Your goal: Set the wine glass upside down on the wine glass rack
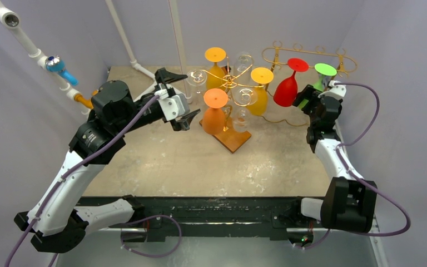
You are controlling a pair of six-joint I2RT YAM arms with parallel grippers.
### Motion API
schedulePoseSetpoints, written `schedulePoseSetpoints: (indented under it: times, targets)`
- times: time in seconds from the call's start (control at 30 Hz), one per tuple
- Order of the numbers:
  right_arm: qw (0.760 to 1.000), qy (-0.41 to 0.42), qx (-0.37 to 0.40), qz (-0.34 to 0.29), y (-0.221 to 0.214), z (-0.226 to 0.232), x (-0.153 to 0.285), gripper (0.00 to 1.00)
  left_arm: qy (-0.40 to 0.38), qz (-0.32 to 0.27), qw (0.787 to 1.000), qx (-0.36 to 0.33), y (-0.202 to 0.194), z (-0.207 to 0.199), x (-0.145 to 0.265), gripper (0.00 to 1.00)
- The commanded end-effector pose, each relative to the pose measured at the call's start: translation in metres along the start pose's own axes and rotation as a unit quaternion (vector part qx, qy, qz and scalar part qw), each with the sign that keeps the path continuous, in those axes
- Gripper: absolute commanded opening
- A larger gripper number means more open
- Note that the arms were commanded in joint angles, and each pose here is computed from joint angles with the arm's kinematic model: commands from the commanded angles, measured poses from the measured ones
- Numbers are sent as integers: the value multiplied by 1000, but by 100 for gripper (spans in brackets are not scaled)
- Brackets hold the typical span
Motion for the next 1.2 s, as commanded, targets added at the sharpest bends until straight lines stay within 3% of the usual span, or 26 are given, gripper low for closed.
schedulePoseSetpoints:
  times: [0.0, 0.23, 0.37, 1.17]
  targets:
    - [999, -15, -21, -27, 25, 0, 10, 99, 4, 0, 1000, 5, 1, 0, 4, 100]
    - [998, -10, -37, -50, 47, 4, 37, 99, 1, 18, 999, 28, -7, -3, 2, 100]
    - [999, -19, -36, -34, 46, 1, 45, 99, -1, 25, 999, 28, -13, -5, 1, 100]
    - [996, -69, -50, -4, 24, -13, 18, 99, -1, 19, 1000, 22, -2, 0, 3, 100]
Point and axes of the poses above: each gripper's point midway between its finger pads, its own x axis back along the fingers, its own z axis along the line the jaws close on, y = z × x, the point moved 2 cm from there along x, back along the fingers
